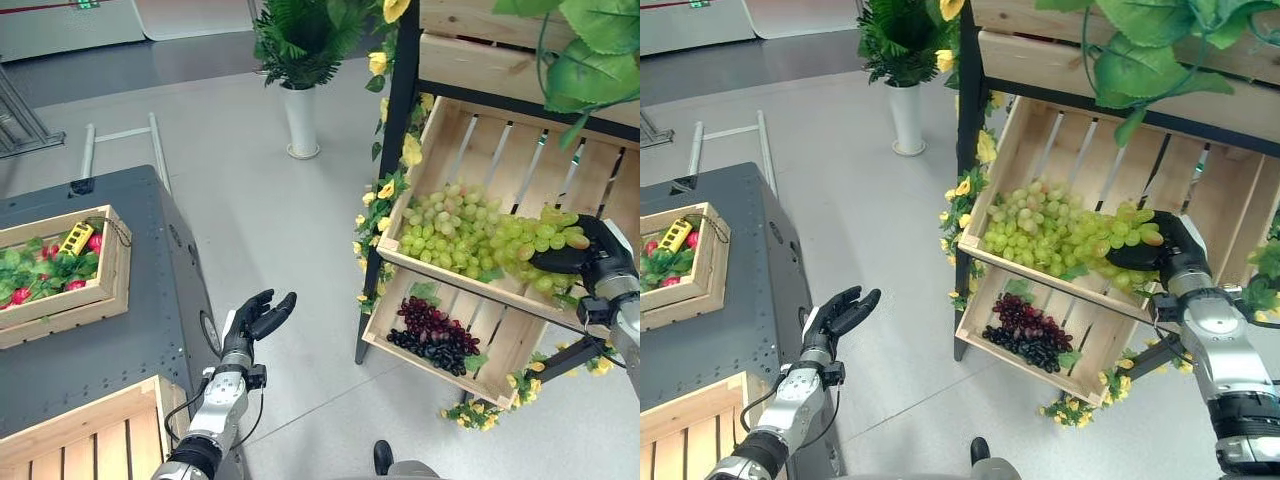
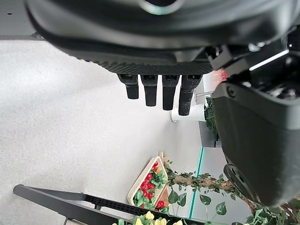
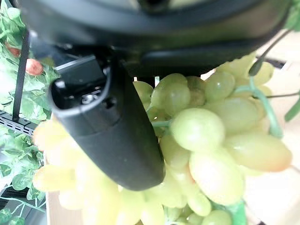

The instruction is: Pick up the fruits from the basket on one side to the basket on the other side

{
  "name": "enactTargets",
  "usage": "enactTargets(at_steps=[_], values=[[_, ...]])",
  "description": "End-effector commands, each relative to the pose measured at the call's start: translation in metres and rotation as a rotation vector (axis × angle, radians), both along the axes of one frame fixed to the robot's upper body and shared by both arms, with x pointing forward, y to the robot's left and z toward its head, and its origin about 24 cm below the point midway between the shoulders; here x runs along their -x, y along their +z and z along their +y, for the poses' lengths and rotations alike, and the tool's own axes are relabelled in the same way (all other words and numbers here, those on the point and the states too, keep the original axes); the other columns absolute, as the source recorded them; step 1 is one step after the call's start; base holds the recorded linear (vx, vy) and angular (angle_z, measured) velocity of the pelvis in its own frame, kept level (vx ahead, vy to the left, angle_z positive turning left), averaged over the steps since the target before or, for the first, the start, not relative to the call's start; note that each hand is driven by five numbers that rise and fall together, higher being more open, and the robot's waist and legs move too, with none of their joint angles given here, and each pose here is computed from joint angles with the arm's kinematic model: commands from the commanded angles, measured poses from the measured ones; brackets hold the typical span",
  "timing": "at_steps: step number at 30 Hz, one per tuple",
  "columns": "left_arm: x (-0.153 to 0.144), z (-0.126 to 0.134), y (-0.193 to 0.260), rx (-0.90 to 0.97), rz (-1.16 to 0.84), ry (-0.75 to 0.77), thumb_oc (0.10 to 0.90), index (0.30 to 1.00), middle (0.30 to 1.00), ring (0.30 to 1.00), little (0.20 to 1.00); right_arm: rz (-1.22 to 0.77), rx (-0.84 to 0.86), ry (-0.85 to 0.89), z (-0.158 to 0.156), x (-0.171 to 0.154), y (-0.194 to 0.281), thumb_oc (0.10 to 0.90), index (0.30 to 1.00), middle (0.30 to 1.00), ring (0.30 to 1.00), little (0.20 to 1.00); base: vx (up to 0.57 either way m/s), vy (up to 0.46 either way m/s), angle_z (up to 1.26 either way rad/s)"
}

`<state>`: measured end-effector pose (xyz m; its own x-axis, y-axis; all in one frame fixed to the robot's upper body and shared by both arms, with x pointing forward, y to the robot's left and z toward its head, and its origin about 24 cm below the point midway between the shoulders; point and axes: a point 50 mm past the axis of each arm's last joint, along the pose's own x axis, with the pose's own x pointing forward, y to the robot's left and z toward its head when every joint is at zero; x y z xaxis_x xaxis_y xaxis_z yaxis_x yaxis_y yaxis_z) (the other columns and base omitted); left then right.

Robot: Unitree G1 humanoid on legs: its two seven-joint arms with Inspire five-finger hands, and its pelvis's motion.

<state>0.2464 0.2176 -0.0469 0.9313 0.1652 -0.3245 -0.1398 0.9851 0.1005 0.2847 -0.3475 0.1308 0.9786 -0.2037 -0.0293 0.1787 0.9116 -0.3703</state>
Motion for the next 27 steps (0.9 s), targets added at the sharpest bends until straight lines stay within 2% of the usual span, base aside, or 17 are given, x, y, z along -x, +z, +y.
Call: enactTargets(at_steps=[1, 16, 22, 27], values=[[-0.037, -0.004, 0.054, -0.082, -0.244, -0.137, 0.8, 0.9, 0.9, 0.9, 0.9, -0.227, 0.117, -0.006, -0.007, -0.023, 0.083, 0.8, 0.9, 0.9, 0.9, 0.9, 0.0, 0.0, 0.0], [-0.032, -0.01, 0.047, -0.052, -0.222, -0.155, 0.8, 0.9, 0.9, 0.9, 0.9, -0.223, 0.231, -0.01, 0.002, -0.023, 0.082, 0.8, 0.9, 0.9, 0.9, 0.9, 0.0, 0.0, 0.0], [-0.031, -0.008, 0.047, -0.061, -0.221, -0.155, 0.8, 0.9, 0.9, 0.9, 0.9, -0.306, 0.364, -0.095, -0.002, -0.014, 0.099, 0.8, 0.9, 0.9, 0.9, 0.9, 0.0, 0.0, 0.0], [-0.027, -0.007, 0.044, -0.052, -0.222, -0.14, 0.8, 0.9, 0.9, 0.9, 0.9, -0.425, 0.467, -0.075, 0.015, -0.004, 0.112, 0.8, 0.9, 0.9, 0.9, 0.9, 0.0, 0.0, 0.0]])
